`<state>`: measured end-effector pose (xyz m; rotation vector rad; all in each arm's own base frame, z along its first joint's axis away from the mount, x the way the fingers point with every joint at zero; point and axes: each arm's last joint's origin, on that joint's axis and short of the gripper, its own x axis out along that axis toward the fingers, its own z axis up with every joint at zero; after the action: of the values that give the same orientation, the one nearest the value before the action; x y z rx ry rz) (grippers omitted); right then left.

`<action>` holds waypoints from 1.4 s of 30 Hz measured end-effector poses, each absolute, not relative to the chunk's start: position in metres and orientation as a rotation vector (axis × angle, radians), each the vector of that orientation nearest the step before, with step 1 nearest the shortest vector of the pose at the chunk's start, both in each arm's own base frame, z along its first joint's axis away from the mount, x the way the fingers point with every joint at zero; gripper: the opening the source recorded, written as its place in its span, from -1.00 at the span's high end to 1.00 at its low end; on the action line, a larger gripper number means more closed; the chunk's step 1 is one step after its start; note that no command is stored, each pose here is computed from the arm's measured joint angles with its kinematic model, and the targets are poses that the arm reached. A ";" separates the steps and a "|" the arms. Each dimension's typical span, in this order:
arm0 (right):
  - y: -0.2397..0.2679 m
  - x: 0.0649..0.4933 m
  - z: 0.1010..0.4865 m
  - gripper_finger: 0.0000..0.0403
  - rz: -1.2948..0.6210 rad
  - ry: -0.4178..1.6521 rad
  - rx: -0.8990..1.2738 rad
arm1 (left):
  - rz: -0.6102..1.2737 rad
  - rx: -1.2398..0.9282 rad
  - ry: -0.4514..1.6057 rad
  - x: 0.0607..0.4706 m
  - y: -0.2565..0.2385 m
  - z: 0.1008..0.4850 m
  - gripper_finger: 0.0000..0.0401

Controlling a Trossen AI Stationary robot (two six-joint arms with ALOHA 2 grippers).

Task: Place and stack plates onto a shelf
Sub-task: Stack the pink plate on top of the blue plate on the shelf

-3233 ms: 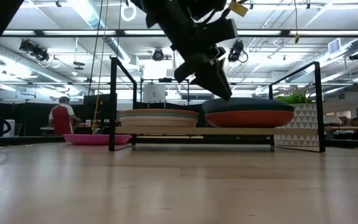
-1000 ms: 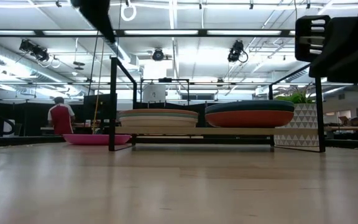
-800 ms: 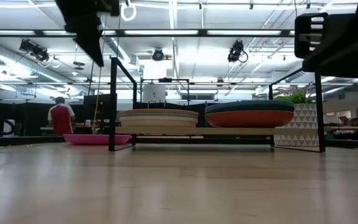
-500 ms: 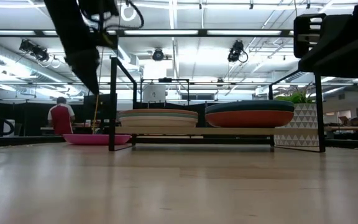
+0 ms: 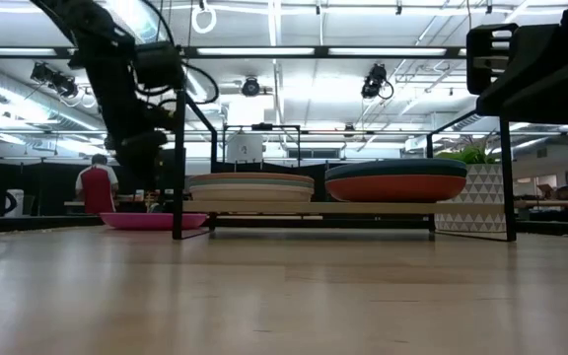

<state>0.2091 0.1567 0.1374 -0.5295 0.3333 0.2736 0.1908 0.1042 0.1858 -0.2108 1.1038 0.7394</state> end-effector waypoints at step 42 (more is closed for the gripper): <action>0.157 0.209 0.137 0.61 0.277 0.337 -0.508 | 0.574 -0.511 1.170 0.185 0.081 0.169 0.30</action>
<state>0.2090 0.1570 0.1372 -0.5077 0.3367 0.2772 0.1846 0.0813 0.1688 -0.5111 1.1699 0.5740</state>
